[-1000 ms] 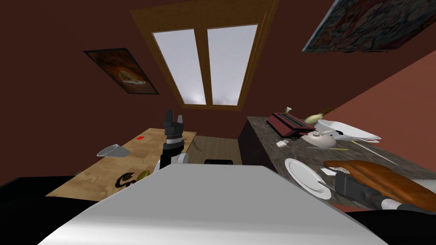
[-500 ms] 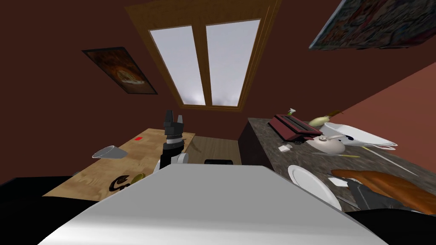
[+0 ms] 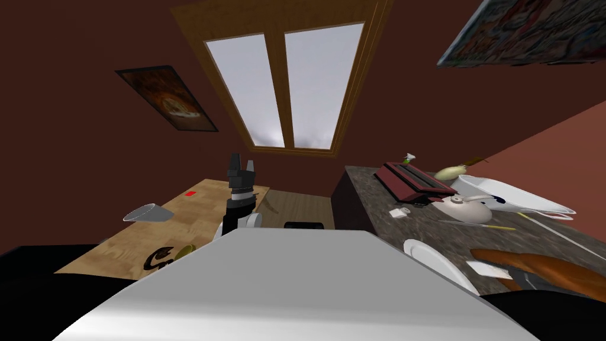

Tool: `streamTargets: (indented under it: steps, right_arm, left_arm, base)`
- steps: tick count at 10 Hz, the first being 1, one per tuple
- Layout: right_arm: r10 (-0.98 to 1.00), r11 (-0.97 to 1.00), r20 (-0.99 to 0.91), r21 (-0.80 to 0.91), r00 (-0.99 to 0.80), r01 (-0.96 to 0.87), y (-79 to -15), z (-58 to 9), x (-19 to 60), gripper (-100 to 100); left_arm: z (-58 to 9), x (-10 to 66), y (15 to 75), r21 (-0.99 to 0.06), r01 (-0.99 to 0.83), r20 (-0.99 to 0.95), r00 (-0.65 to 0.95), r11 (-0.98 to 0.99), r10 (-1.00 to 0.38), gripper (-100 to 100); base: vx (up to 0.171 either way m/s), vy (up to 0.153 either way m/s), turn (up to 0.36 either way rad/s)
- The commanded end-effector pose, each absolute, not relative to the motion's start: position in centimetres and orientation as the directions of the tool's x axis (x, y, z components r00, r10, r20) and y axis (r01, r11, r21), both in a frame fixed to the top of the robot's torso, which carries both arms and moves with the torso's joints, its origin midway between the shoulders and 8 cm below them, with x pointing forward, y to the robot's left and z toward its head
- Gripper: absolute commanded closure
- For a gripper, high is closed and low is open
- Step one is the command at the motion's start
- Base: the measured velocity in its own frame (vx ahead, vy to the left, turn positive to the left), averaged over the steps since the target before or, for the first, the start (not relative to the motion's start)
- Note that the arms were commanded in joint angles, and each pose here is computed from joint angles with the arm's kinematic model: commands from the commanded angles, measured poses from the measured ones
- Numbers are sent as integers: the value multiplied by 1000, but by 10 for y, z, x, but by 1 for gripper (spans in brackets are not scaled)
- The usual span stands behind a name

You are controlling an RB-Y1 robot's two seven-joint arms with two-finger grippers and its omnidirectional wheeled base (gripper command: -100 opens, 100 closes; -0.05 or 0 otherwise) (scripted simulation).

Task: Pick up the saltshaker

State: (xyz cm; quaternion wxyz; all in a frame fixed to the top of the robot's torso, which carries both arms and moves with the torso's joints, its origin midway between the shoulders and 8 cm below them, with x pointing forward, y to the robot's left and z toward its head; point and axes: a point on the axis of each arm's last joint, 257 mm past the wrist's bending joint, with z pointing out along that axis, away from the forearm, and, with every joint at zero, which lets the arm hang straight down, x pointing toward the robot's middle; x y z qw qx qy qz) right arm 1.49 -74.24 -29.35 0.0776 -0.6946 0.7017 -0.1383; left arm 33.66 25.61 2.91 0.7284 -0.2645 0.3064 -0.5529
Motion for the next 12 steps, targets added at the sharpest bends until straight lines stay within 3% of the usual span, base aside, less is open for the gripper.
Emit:
streamTargets:
  steps: [1,2,3,4,7,8,12]
  right_arm:
    - [-995,-37,102,-227,14,-973,-748,-288,-3,-100]
    - [-995,-23,96,-256,-2,-966,-746,-290,3,-100]
    - [-995,-26,97,-251,2,-968,-747,-289,2,0]
    - [-995,-16,98,-256,-9,-967,-743,-302,-1,-100]
    - [-995,-13,98,-256,-12,-967,-743,-308,-2,-100]
    - [-995,-13,99,-257,-13,-966,-743,-308,-2,100]
    - [-995,-13,99,-256,-13,-966,-743,-308,-2,100]
  left_arm:
    - [29,337,256,-724,643,-154,201,249,-967,0]
    - [29,337,256,-724,643,-154,201,249,-967,0]
    - [29,337,256,-724,643,-154,201,249,-967,0]
    - [29,337,256,-724,643,-154,201,249,-967,0]
    - [29,337,256,-724,643,-154,201,249,-967,0]
    - [29,337,256,-724,643,-154,201,249,-967,0]
    - [29,337,256,-724,643,-154,201,249,-967,0]
  base:
    - [67,-41,41]
    - [27,-18,10]
    - [6,-4,1]
    - [-2,-16,63]
    - [-8,-18,34]
    - [0,0,0]
    - [0,0,0]
